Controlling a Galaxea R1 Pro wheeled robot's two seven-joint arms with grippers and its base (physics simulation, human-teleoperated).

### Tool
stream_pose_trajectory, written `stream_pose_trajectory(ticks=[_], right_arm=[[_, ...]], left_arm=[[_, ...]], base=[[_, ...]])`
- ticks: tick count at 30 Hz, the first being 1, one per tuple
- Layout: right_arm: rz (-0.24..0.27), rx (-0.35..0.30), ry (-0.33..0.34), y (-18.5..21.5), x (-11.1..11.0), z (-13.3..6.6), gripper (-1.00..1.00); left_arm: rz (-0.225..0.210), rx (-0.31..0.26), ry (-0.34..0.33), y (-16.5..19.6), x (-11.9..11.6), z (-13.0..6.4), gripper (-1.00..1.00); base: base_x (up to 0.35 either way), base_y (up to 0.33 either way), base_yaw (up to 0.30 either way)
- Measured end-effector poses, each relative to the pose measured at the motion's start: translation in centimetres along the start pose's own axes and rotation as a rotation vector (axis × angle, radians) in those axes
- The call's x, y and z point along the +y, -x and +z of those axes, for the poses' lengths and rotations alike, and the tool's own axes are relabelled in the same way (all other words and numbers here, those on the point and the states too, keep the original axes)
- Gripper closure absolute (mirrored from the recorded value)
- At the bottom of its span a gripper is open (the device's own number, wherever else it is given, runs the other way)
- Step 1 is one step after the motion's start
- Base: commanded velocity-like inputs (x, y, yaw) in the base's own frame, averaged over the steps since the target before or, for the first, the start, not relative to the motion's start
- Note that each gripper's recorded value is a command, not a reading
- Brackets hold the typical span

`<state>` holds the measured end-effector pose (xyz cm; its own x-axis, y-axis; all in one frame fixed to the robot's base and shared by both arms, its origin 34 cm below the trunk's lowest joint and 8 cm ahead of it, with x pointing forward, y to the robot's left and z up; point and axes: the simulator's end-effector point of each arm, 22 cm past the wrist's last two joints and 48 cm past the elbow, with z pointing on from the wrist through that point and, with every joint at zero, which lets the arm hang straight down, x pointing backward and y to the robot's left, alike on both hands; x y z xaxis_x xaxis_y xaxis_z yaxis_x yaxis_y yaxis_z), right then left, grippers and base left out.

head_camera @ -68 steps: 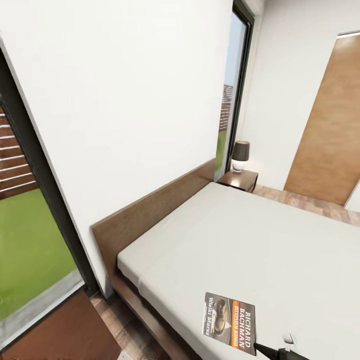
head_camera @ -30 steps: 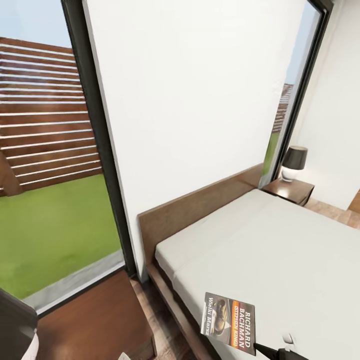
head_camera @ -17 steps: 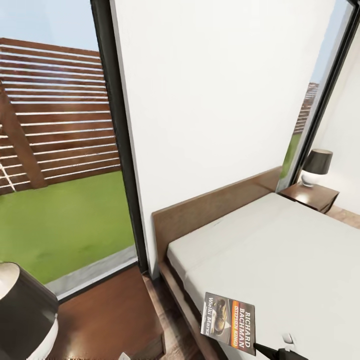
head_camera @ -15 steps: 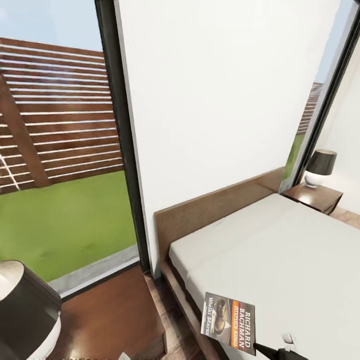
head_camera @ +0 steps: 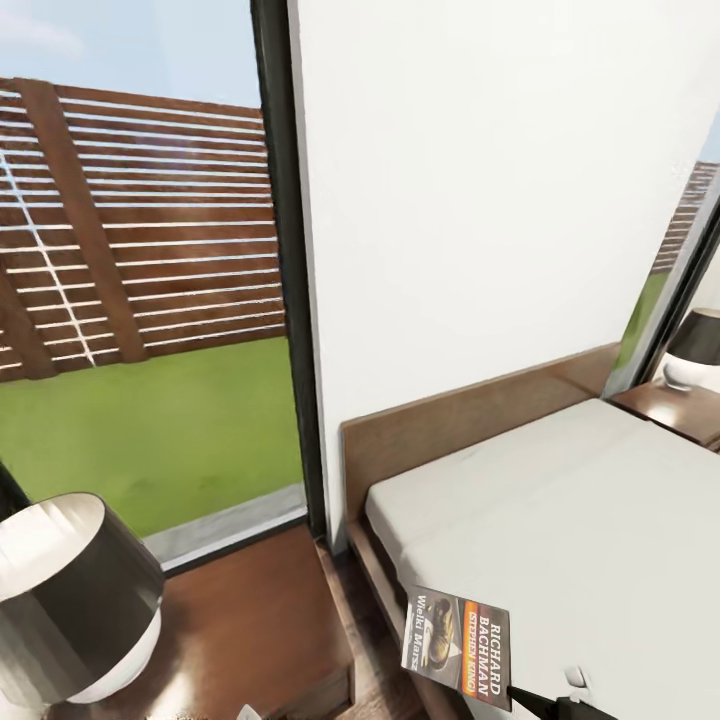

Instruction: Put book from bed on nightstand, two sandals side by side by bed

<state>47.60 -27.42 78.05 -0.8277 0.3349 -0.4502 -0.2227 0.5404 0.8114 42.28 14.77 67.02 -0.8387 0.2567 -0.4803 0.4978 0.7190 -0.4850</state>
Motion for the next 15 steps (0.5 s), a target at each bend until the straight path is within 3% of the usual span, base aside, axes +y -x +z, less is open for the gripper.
stream_pose_trajectory(ticks=[15], right_arm=[[0.000, 0.000, 0.000, 0.00, -0.01, 0.00, 1.00]], left_arm=[[0.000, 0.000, 0.000, 0.02, 0.00, 0.00, -1.00]], base=[[0.000, 0.000, 0.232]])
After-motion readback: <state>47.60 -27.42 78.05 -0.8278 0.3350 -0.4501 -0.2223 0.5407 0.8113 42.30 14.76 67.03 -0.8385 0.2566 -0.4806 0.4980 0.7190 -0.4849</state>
